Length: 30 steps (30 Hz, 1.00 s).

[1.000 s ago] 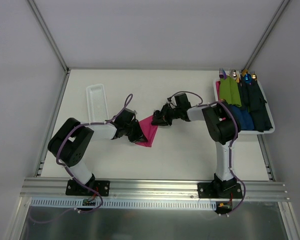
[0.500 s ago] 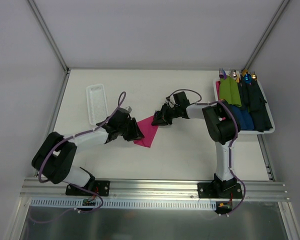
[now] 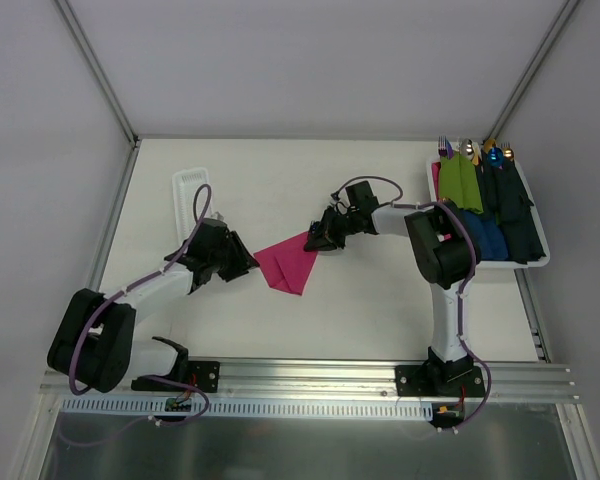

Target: Place the utensils on the paper napkin and roll it up

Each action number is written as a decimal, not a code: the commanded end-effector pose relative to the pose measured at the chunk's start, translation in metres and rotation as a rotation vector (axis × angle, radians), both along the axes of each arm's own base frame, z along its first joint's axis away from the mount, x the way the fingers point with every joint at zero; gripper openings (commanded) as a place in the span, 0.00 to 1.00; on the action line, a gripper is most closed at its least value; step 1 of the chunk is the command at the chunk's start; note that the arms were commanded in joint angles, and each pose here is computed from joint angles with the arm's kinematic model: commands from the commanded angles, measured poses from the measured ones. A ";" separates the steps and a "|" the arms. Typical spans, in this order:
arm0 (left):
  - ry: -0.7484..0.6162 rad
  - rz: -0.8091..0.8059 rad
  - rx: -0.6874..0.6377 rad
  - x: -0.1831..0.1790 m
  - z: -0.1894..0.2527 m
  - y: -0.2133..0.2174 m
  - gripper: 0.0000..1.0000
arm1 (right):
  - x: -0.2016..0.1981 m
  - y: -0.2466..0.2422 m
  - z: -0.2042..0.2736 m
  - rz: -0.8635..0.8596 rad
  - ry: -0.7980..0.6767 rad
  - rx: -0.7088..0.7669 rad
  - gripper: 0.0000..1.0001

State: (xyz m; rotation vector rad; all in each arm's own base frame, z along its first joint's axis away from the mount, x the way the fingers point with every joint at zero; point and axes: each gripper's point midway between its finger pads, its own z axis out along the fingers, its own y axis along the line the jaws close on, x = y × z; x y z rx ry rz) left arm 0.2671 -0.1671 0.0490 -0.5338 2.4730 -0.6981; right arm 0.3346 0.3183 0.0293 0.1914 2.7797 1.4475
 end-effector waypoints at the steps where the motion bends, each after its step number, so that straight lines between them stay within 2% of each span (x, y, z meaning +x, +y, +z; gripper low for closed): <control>1: -0.007 0.034 0.040 0.012 -0.004 0.012 0.40 | -0.005 -0.013 -0.032 -0.010 0.031 -0.120 0.12; 4: 0.000 0.035 0.054 0.022 -0.010 0.016 0.41 | -0.006 -0.012 -0.032 -0.005 0.030 -0.125 0.12; 10: -0.002 -0.028 -0.015 0.044 -0.018 -0.002 0.42 | -0.008 -0.011 -0.031 0.012 0.024 -0.136 0.11; 15: -0.001 -0.010 -0.054 0.058 -0.026 -0.010 0.43 | -0.007 -0.011 -0.031 0.018 0.019 -0.148 0.11; 22: 0.068 -0.008 -0.060 0.058 -0.049 -0.014 0.41 | -0.007 -0.011 -0.031 0.025 0.022 -0.158 0.11; 30: 0.059 -0.121 -0.195 0.056 -0.045 -0.041 0.40 | -0.005 -0.010 -0.031 0.028 0.023 -0.162 0.11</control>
